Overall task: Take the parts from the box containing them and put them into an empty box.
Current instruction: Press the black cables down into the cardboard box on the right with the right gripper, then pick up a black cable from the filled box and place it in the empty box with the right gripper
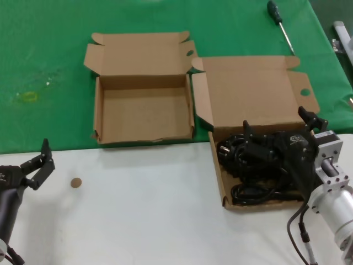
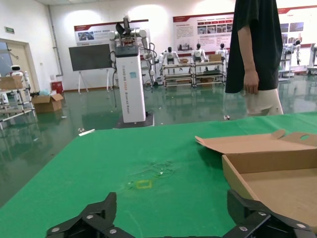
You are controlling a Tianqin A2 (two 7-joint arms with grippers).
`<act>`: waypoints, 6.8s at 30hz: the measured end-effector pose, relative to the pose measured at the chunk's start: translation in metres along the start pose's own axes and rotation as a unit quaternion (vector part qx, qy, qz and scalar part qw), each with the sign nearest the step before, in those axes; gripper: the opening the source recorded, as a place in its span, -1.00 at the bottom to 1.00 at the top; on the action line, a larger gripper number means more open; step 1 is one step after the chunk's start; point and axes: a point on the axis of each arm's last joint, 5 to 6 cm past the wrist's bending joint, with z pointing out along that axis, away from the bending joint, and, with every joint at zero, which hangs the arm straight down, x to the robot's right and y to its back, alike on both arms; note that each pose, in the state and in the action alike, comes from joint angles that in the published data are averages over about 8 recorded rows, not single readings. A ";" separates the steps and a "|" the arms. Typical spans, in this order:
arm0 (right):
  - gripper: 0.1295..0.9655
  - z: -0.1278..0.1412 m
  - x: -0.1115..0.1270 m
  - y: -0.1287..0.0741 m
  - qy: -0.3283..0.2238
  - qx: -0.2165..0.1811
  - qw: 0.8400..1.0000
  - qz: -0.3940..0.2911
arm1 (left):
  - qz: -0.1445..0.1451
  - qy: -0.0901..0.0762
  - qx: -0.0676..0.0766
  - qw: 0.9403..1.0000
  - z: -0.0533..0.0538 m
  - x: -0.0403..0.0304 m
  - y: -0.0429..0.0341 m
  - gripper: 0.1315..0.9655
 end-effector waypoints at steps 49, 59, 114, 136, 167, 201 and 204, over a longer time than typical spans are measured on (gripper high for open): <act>1.00 0.009 0.086 -0.058 -0.147 -0.022 0.979 -0.142 | 0.000 0.000 0.000 1.000 0.000 0.0000 0.0000 -0.94; 1.00 0.015 0.127 -0.089 -0.263 -0.059 0.917 -0.294 | 0.000 0.000 0.000 1.000 0.000 0.0000 0.0000 -0.95; 0.19 0.082 0.149 -0.103 -0.425 -0.090 0.701 -0.565 | 0.000 0.000 0.000 1.000 0.000 0.0000 0.0000 -0.95; -0.72 0.079 0.147 -0.117 -0.414 -0.086 0.710 -0.563 | 0.000 0.000 0.000 1.000 0.000 0.0000 0.0000 -0.95; -0.87 0.113 0.062 -0.186 -0.374 0.035 0.757 -0.535 | 0.000 0.000 0.000 1.000 0.000 0.0000 0.0000 -0.95; -0.87 0.241 -0.069 -0.102 -0.344 0.056 0.756 -0.554 | 0.000 0.000 0.000 1.000 0.000 0.0000 0.0000 -0.95; -0.84 0.243 -0.070 -0.097 -0.344 0.051 0.754 -0.557 | 0.000 0.000 0.000 1.000 0.000 0.0000 0.0000 -0.95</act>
